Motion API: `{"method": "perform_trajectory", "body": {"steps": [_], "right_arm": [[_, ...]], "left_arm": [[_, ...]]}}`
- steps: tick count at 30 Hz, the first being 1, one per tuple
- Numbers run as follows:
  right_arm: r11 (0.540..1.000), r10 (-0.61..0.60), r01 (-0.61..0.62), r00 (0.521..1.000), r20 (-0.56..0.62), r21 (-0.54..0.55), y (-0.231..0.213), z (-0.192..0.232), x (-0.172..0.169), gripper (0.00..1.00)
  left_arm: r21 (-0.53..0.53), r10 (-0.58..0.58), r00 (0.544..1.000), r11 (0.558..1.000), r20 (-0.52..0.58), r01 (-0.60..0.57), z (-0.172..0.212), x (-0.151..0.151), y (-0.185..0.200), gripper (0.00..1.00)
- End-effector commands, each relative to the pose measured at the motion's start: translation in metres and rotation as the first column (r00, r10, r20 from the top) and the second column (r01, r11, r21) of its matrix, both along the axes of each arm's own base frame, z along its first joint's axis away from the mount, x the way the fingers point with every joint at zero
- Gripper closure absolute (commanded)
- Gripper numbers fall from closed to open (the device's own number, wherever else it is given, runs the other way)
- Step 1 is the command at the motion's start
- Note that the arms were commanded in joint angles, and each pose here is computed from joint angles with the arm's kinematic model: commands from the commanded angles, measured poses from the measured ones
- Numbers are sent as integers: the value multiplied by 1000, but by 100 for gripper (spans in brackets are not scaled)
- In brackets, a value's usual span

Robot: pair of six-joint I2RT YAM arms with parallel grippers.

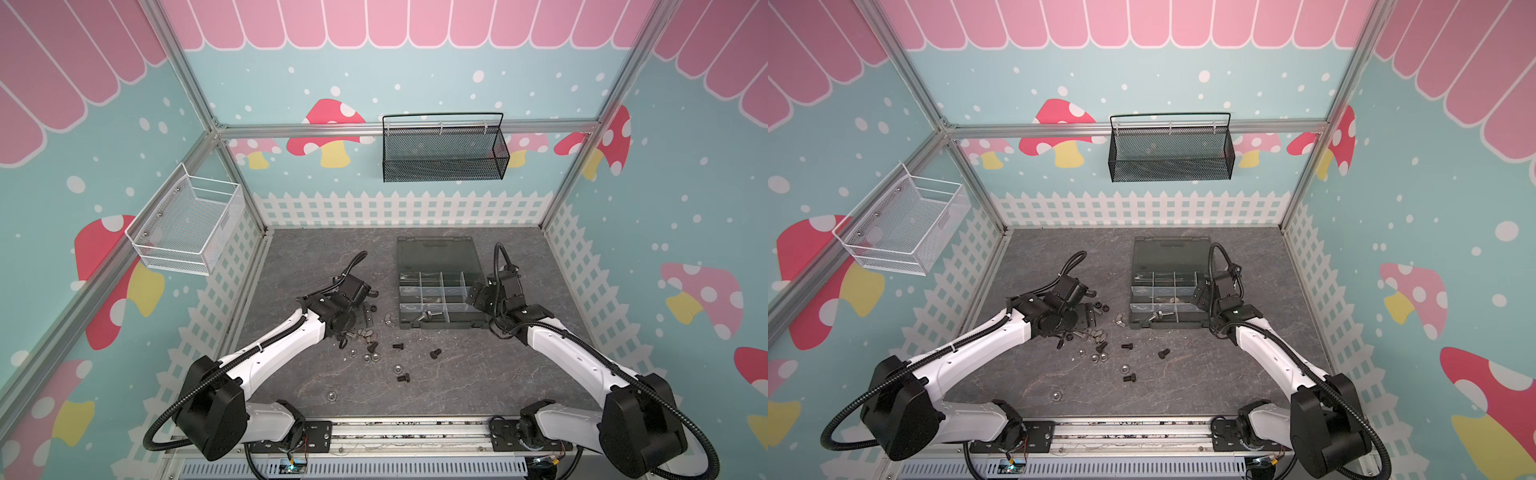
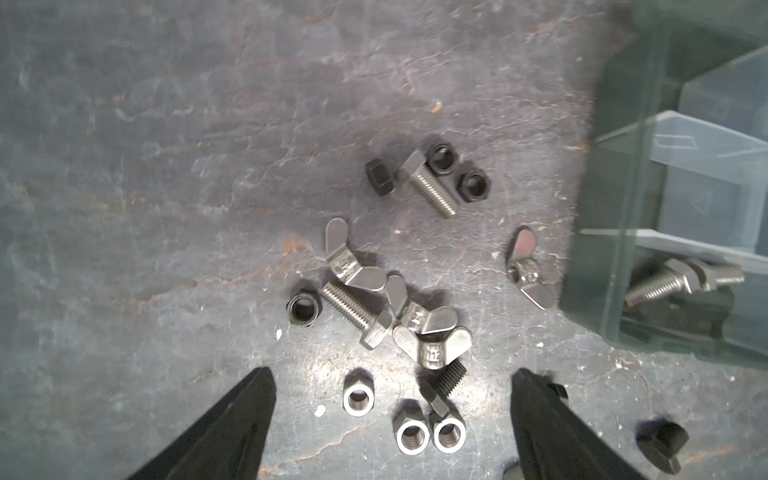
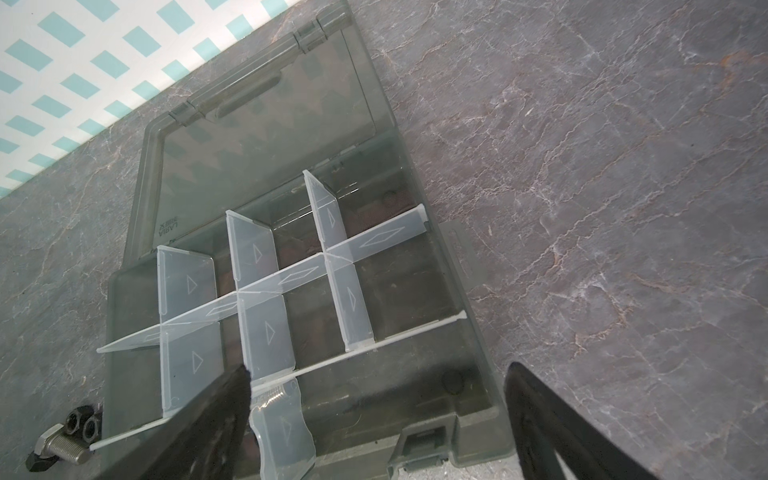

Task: Sort the screws and nuts into containers
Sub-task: 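Move the left gripper back over the parts pile toward a steel bolt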

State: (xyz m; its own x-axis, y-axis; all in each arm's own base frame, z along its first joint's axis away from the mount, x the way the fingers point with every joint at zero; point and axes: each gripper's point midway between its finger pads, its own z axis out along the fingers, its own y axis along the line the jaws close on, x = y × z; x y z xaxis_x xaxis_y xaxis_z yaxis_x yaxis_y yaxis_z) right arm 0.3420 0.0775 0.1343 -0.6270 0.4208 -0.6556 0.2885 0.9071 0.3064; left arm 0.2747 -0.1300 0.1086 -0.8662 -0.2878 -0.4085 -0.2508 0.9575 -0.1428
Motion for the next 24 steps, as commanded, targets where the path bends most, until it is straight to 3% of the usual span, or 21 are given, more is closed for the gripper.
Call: {"method": "perform_trajectory", "body": {"steps": [1, 7, 24], "right_arm": [[1000, -3, 3, 1000, 9, 12, 2, 5, 5, 3], [1000, 0, 0, 1000, 8, 13, 2, 6, 5, 3], [1000, 0, 0, 1000, 1, 10, 3, 3, 6, 3]], "left_arm": [[-61, 170, 985, 983, -21, -171, -10, -5, 13, 21], [-138, 308, 951, 941, -29, -309, -28, -7, 24, 38], [-195, 356, 930, 909, -93, -368, -57, 4, 17, 53]]}}
